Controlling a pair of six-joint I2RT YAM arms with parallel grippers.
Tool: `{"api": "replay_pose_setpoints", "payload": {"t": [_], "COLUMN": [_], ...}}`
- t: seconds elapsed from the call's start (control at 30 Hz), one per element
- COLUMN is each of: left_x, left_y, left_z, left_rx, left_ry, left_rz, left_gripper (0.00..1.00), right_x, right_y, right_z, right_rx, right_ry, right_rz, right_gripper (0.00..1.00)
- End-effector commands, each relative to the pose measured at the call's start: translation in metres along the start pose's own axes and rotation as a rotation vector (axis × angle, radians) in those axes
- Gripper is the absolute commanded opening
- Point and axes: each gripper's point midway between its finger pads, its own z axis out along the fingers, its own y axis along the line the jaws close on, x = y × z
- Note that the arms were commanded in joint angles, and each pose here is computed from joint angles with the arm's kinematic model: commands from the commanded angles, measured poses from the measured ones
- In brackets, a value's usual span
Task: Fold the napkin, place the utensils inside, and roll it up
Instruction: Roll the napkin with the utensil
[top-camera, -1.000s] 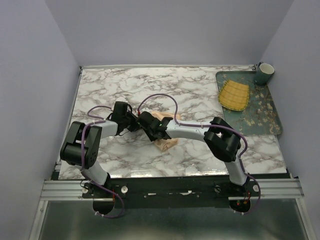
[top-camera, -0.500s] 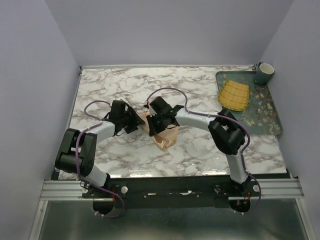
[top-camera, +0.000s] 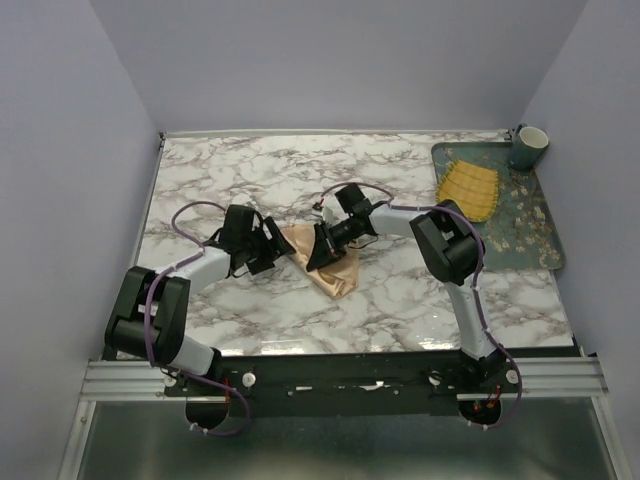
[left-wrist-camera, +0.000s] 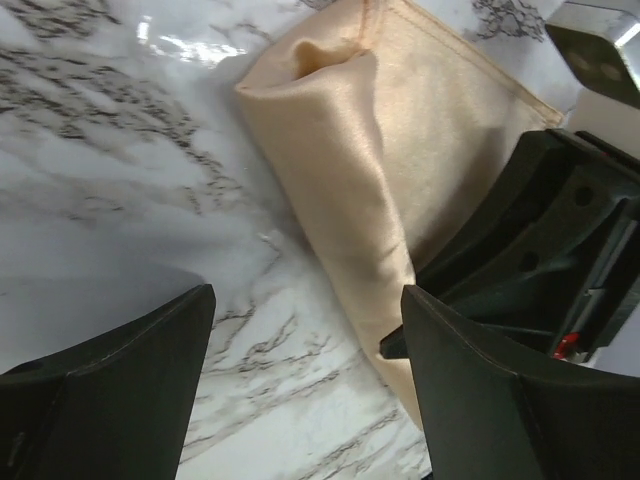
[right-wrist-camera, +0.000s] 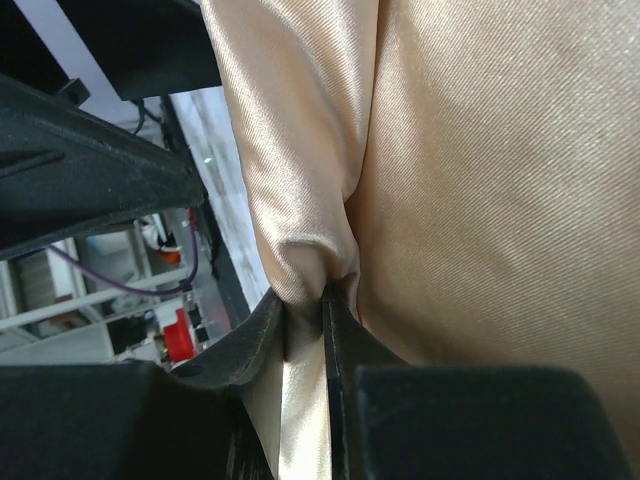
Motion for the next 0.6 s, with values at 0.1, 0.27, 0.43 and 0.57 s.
{"api": "replay_pose_setpoints", "payload": {"t": [0.1, 0.27, 0.43, 0.57], "left_x": [0.008, 0.014, 0.006, 0.006], "left_y": [-0.023, -0.004, 0.011, 0.016], "left_z": [0.030, 0.041, 0.042, 0.044], "left_rx": [0.073, -0.008, -0.089, -0.110], "left_ry": [0.069, 0.066, 0.010, 0.009], "left_rz": [-0.066, -0.134, -0.068, -0.025], "left_gripper": [0.79, 0.68, 0.47, 0.27], "right_x": [0.027, 0.020, 0.013, 0.011], "right_y": [-0.021, -0.019, -0.018, -0.021], "right_z": [0.008, 0.005, 0.002, -0.002], "right_rx": [-0.079, -0.095, -0.103, -0.055], "right_ry": [0.079, 0.069, 0.059, 0.057], "right_rz": [0.104, 0.086, 0.070, 0.026], "right_gripper": [0.02, 0.02, 0.09, 0.15]}}
